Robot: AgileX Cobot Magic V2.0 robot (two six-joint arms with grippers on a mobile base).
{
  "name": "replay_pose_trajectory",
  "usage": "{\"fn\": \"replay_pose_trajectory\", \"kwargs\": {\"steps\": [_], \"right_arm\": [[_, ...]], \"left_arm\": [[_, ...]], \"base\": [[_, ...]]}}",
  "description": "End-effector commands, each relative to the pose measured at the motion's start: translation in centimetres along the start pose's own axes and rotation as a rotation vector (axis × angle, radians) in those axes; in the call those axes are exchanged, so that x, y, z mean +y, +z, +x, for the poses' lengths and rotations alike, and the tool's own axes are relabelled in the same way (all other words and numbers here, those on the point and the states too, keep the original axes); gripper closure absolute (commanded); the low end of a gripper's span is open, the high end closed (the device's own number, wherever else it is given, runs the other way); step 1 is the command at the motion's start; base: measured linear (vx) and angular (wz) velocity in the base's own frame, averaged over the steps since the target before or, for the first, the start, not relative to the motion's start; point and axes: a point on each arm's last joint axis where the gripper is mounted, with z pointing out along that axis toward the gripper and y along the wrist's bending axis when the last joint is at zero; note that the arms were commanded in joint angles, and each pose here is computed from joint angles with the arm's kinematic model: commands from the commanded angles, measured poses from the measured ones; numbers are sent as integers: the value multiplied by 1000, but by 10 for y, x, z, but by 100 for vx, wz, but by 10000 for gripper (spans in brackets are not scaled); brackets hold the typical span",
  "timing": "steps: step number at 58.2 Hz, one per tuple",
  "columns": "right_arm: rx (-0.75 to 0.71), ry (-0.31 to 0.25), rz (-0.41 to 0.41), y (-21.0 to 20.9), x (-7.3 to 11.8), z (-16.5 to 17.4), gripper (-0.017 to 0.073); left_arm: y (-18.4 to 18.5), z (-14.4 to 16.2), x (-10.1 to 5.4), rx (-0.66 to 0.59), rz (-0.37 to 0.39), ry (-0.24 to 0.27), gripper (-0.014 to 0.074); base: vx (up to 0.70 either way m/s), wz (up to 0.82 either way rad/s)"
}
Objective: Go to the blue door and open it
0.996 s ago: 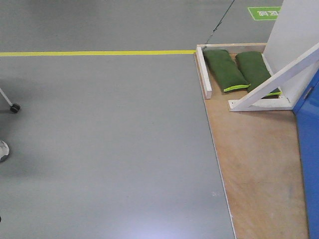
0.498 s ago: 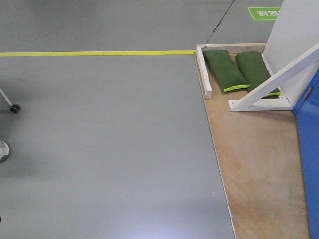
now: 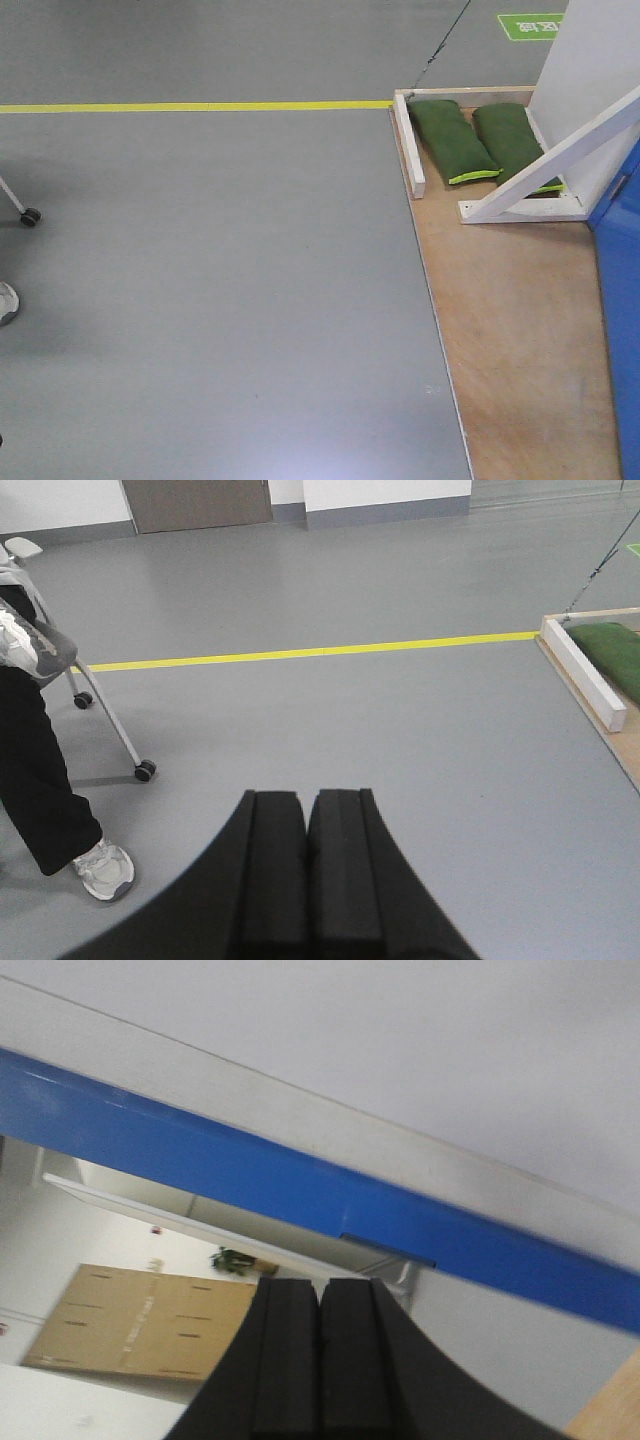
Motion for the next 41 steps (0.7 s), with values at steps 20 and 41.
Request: {"fn": "replay_pose_trajectory", "kwargs": {"steps": [20,41], "right_arm": [[-50,-548,-185,-11,71,35,557],[-42,-562,-182,-12,72,36,557]], "left_arm": [[-1,-7,0,-91,-1,-8,524],[-1,-7,0,-91,-1,-8,524]], "base": [[0,0],[0,0]]}}
